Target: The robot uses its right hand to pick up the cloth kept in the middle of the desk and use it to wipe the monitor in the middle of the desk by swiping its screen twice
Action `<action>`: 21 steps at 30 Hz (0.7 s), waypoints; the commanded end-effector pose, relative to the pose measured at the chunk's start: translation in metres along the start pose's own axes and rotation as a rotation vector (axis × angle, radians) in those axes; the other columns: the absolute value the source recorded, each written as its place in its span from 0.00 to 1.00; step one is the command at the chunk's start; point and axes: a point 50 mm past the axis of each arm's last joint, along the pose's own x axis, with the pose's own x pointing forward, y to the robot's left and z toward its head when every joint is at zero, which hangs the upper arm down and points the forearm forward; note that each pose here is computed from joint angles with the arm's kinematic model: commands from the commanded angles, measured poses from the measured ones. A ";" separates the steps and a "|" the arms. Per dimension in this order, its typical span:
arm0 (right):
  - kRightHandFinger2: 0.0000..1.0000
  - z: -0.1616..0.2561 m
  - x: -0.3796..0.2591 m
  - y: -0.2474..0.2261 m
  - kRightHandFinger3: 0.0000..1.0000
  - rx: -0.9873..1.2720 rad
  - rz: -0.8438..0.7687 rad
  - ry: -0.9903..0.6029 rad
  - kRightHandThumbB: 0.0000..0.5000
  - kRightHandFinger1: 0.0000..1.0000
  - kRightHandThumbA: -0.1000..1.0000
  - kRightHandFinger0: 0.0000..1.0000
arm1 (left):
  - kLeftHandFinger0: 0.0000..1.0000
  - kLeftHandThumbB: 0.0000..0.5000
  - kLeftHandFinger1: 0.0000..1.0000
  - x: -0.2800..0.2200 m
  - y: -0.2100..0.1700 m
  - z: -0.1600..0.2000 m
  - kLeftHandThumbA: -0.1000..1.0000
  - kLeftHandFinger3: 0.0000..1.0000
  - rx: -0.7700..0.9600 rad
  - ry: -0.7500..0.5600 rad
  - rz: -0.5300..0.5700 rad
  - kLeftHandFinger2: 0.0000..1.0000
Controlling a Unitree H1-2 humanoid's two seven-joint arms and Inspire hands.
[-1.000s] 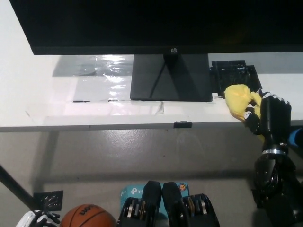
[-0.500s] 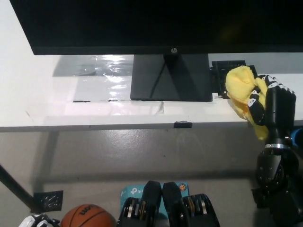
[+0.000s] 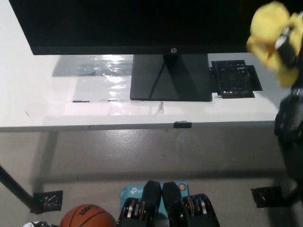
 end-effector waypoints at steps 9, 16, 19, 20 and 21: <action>0.38 0.029 0.111 -0.034 0.03 -0.163 0.066 0.132 0.27 0.01 0.00 0.00 | 0.55 0.79 0.60 -0.007 0.001 0.001 0.87 0.77 0.017 -0.007 -0.004 0.70; 0.31 0.036 0.114 -0.012 0.08 -0.243 0.088 0.119 0.50 0.03 0.00 0.00 | 0.57 0.81 0.59 -0.009 0.003 -0.001 0.87 0.78 0.020 -0.003 -0.004 0.70; 0.39 0.039 0.109 -0.001 0.19 -0.252 0.098 0.125 0.40 0.06 0.00 0.00 | 0.54 0.77 0.59 -0.010 0.003 0.001 0.85 0.79 0.031 -0.012 -0.008 0.70; 0.40 0.045 0.103 0.010 0.22 -0.232 0.113 0.127 0.36 0.05 0.00 0.00 | 0.55 0.77 0.59 -0.009 0.004 0.002 0.86 0.80 0.038 -0.009 -0.008 0.70; 0.39 0.046 0.102 0.013 0.37 -0.227 0.120 0.132 0.37 0.04 0.00 0.00 | 0.55 0.78 0.59 -0.009 0.004 0.002 0.85 0.80 0.037 -0.005 -0.005 0.70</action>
